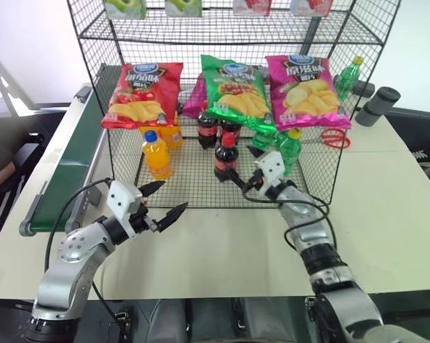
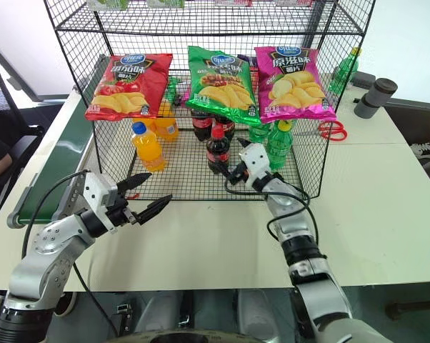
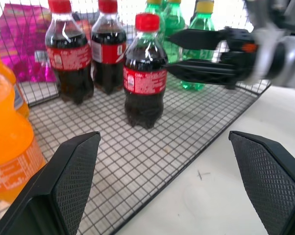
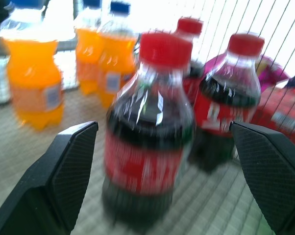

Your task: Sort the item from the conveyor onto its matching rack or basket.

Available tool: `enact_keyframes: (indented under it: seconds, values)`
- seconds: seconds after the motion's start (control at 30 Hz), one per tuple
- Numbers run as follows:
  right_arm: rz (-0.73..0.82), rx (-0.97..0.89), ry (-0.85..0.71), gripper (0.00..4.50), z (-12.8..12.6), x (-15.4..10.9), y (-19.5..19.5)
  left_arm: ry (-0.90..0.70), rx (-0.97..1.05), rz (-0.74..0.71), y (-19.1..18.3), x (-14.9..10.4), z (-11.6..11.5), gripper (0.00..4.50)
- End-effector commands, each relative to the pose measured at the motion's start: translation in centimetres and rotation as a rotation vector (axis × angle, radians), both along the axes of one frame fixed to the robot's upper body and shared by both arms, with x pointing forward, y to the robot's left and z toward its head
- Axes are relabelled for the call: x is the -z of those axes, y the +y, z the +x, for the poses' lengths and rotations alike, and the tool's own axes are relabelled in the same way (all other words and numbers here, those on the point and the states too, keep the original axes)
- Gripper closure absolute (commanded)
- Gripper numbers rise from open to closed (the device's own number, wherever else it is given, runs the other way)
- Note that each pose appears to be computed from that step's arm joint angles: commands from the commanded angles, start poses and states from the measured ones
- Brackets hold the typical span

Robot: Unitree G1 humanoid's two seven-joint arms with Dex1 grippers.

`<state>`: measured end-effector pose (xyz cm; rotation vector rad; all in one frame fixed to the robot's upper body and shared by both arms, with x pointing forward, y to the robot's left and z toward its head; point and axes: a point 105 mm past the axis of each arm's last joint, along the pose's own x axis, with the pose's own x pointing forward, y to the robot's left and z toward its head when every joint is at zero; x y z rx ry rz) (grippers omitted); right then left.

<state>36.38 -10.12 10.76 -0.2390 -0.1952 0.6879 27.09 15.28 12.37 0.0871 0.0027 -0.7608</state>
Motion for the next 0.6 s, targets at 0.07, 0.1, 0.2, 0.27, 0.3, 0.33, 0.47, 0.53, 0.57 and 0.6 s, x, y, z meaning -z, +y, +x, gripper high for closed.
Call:
enact_keyframes:
  seconds: [0.07, 0.1, 0.2, 0.27, 0.3, 0.33, 0.47, 0.53, 0.57, 0.6]
  values:
    - [0.008, -0.063, -0.049, 0.03, -2.1, -3.1, -1.6, -0.036, -0.012, 0.034, 0.1, -0.8, 0.2, 0.00]
    - [0.012, -0.048, -0.043, 0.03, -2.4, -3.4, -2.5, -0.038, -0.011, 0.034, 0.1, -0.9, 0.2, 0.00]
    - [-0.001, -0.011, -0.008, 0.03, -3.4, -3.7, -5.2, -0.035, -0.008, 0.034, 0.2, -0.9, 0.2, 0.00]
    - [-0.025, 0.032, 0.026, 0.03, -4.0, -3.5, -7.7, -0.028, -0.008, 0.039, 0.2, -0.6, 0.3, 0.00]
    - [-0.044, 0.067, 0.046, 0.03, -4.3, -3.3, -9.4, -0.024, -0.009, 0.045, 0.3, -0.4, 0.4, 0.00]
    - [-0.061, 0.090, 0.065, 0.03, -4.5, -3.1, -10.7, -0.021, -0.011, 0.047, 0.4, -0.3, 0.5, 0.00]
    - [-0.094, 0.113, 0.137, 0.03, -5.7, -2.5, -13.7, -0.018, -0.008, 0.046, 0.4, -0.2, 0.6, 0.00]
    - [-0.117, 0.108, 0.147, 0.03, -6.0, -2.5, -14.3, -0.015, -0.001, 0.045, 0.3, -0.1, 0.6, 0.00]
    - [-0.123, 0.109, 0.149, 0.03, -6.1, -2.5, -14.4, -0.011, 0.005, 0.045, 0.2, -0.1, 0.5, 0.00]
    - [-0.126, 0.109, 0.147, 0.03, -6.1, -2.6, -14.5, -0.012, 0.012, 0.044, 0.2, -0.1, 0.5, 0.00]
